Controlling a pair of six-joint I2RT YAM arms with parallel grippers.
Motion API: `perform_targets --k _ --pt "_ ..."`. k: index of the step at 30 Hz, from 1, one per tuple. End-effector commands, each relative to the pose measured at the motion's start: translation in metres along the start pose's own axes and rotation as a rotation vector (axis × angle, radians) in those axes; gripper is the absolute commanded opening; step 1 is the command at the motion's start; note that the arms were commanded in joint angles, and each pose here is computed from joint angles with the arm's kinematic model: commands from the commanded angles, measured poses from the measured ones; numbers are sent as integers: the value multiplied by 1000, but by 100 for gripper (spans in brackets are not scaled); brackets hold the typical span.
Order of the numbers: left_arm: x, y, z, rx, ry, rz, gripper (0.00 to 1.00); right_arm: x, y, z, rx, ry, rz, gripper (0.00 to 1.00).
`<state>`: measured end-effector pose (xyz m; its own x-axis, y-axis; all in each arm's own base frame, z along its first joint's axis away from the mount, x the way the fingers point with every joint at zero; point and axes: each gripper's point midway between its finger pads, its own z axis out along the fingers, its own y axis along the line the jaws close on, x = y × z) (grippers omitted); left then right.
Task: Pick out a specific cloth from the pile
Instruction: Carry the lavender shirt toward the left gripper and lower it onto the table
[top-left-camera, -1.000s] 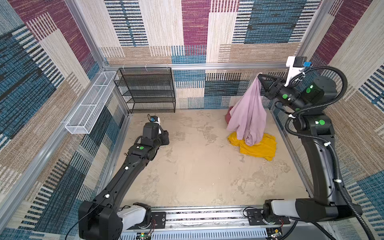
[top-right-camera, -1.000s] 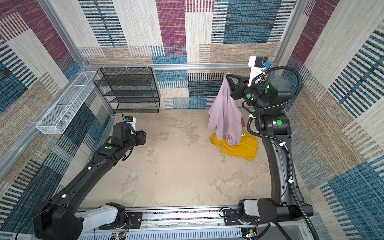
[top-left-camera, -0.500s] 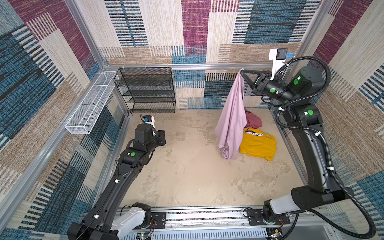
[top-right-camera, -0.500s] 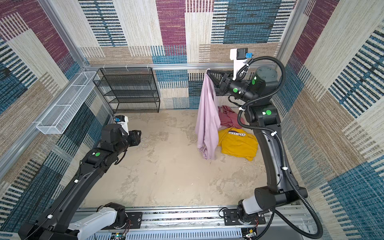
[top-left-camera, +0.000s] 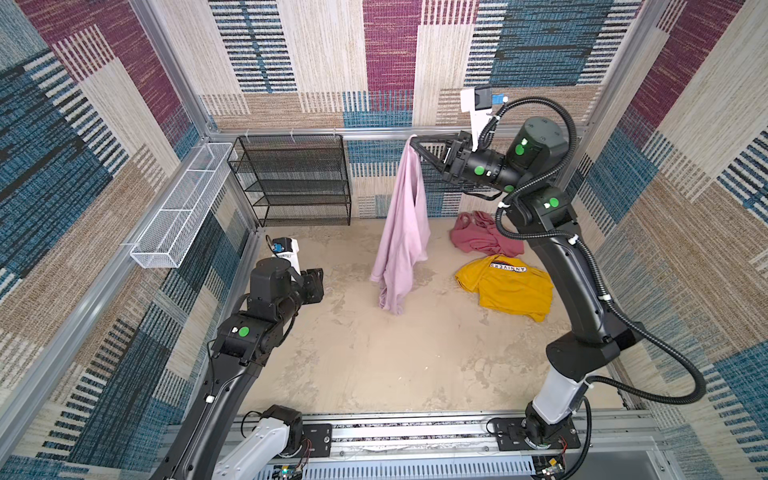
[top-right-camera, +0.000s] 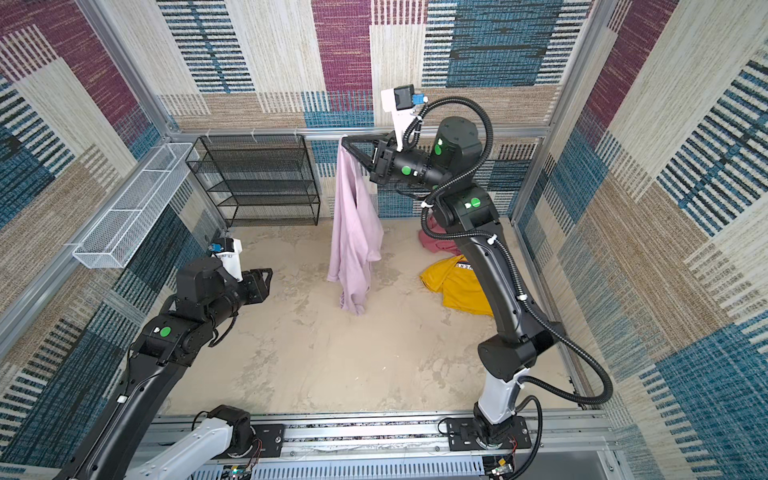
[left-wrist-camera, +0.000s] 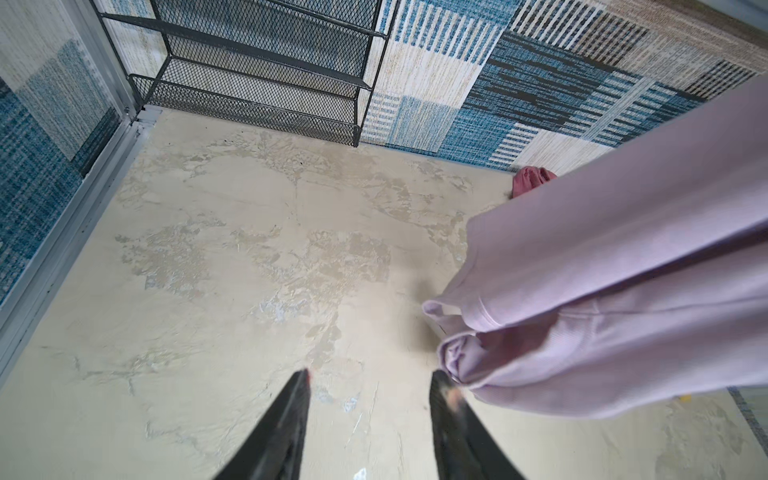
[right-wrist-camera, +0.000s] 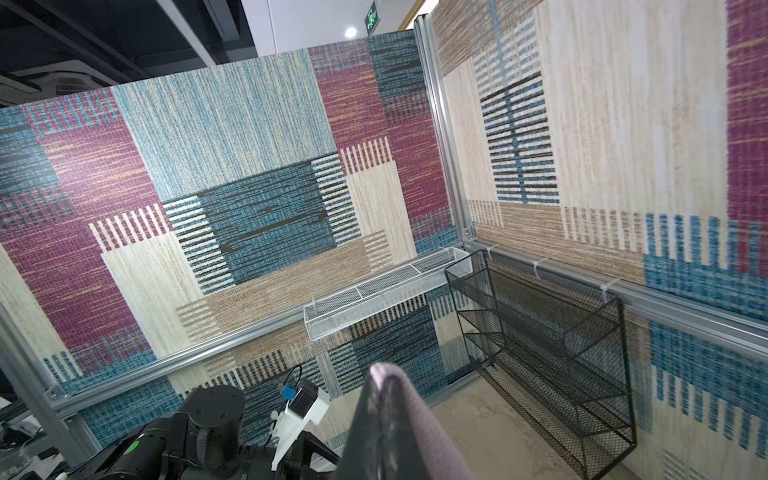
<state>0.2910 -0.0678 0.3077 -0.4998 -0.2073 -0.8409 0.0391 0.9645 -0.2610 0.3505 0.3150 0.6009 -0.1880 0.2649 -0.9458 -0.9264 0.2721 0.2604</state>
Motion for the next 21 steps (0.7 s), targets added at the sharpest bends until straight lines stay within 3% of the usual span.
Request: perform_targets --k 1,9,21 --pt "5 6 -10 -24 15 26 51 4 10 17 -59 -2 -6 0" --pt "14 9 -26 -23 34 32 51 33 12 61 -141 15 34 0" --pt "33 18 -40 -35 53 9 51 137 -15 125 -184 152 150 0"
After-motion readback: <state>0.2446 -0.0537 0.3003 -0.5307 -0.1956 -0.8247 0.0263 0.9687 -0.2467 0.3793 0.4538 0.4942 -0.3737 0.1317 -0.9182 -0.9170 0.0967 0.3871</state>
